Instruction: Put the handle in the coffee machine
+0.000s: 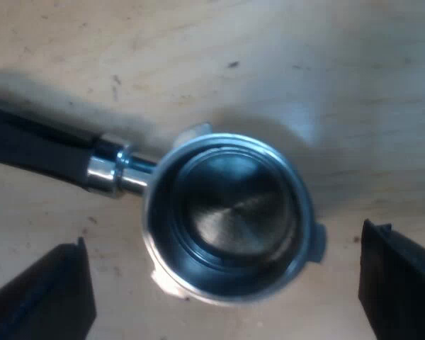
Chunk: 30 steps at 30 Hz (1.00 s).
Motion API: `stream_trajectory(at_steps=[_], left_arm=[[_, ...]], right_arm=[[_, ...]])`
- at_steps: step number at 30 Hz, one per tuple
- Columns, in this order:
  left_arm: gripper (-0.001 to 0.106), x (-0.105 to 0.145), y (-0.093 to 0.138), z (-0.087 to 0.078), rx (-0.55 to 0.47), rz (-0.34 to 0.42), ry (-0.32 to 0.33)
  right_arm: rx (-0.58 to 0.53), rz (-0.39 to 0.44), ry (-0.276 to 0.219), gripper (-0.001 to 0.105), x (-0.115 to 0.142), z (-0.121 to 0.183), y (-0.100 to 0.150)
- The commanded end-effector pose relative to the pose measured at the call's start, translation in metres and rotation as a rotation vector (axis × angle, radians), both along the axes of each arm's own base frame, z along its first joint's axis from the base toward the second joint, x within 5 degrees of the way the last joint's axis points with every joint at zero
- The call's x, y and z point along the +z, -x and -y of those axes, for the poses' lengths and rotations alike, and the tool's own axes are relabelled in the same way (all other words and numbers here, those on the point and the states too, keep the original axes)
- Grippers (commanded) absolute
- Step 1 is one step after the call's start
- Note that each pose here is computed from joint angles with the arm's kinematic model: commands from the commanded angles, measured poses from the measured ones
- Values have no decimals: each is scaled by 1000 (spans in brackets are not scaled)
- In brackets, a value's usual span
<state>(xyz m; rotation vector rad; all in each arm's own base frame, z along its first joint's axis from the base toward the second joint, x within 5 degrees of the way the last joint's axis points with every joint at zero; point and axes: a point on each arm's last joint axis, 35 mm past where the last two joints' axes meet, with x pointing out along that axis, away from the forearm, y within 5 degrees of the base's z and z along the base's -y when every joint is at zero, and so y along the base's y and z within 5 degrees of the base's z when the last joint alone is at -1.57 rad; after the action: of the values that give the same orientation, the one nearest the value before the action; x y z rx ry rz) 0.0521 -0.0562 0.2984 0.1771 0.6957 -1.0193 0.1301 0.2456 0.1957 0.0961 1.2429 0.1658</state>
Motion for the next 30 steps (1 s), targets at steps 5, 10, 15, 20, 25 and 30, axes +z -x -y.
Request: stream_trajectory(at_steps=[5,10,15,20,25,30], left_arm=[[91,3,0,0,-5,10,5],[91,3,0,0,-5,10,5],[91,3,0,0,-5,10,5],[91,3,0,0,-5,10,5],[91,3,0,0,-5,10,5],[91,2,-3,-1,63,45,-41]], right_arm=[[-78,-26,11,78,-13,-2,-11],[-139,-38,19,78,-18,3,-21],[-192,-62,2,78,-20,6,-26],[-195,-90,-11,78,-26,3,-28],[-189,-115,-42,78,-37,-4,-33],[-189,-121,-35,78,-40,-4,-33]])
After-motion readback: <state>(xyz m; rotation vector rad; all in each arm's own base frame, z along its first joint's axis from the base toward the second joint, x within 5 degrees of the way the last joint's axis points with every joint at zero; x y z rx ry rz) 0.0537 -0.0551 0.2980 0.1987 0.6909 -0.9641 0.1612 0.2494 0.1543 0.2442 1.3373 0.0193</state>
